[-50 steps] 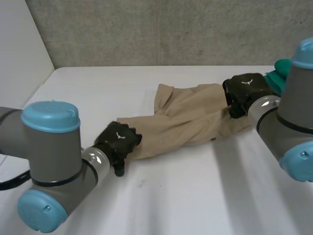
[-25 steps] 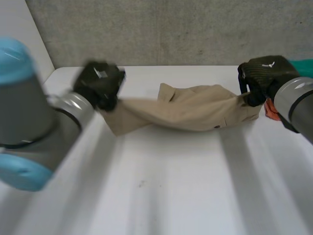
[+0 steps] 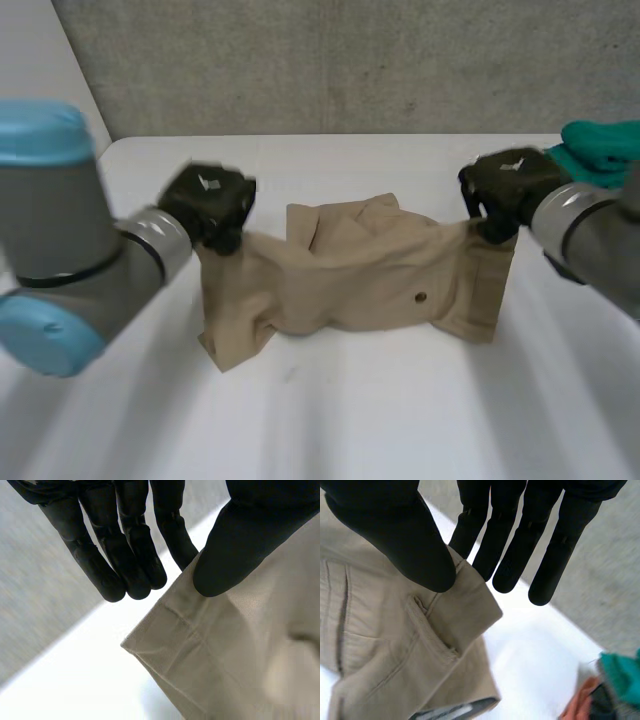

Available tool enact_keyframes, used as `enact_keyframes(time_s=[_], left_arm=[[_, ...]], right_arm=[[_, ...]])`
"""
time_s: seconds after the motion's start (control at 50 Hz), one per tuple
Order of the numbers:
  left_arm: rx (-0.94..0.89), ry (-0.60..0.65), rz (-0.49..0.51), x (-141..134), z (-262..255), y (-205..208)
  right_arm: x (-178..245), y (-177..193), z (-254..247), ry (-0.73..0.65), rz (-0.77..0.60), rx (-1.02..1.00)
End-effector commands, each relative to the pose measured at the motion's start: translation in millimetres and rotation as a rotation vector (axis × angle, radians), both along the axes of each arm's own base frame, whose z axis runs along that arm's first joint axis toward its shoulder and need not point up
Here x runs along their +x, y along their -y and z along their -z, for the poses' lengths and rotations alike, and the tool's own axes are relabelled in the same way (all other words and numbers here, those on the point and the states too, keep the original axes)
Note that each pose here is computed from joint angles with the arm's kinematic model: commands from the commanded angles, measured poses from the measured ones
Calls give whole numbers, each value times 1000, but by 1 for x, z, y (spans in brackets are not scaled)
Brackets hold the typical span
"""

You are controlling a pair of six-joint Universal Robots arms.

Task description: Fold the laundry.

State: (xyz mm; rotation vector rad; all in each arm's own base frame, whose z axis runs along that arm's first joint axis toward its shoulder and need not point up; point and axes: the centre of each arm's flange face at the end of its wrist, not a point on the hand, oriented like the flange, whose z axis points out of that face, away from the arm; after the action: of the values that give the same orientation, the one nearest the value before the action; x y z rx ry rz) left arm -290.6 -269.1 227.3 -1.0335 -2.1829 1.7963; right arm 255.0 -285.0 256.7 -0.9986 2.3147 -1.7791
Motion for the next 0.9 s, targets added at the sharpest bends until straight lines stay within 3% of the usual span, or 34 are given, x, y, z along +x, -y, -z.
enact_keyframes(time_s=[0.02, 0.14, 0.36, 0.6, 0.72, 0.82, 0.9], left_arm=[[78, 47, 21, -20, 48, 21], [16, 28, 3, -33, 40, 39], [66, 85, -86, -19, 38, 41], [91, 139, -26, -30, 69, 53], [56, 114, 39, -50, 69, 63], [-184, 24, 26, -63, 1, 83], [-527, -196, -67, -53, -115, 92]], right_arm=[[18, 16, 45, -36, -11, 48], [26, 32, 55, -37, 12, -16], [26, 18, 49, -35, 1, -25], [29, 20, 60, -61, -31, -34], [36, 39, 59, -50, -26, -120], [49, 75, 17, 59, 27, -401], [51, 98, -63, 239, 117, -767]])
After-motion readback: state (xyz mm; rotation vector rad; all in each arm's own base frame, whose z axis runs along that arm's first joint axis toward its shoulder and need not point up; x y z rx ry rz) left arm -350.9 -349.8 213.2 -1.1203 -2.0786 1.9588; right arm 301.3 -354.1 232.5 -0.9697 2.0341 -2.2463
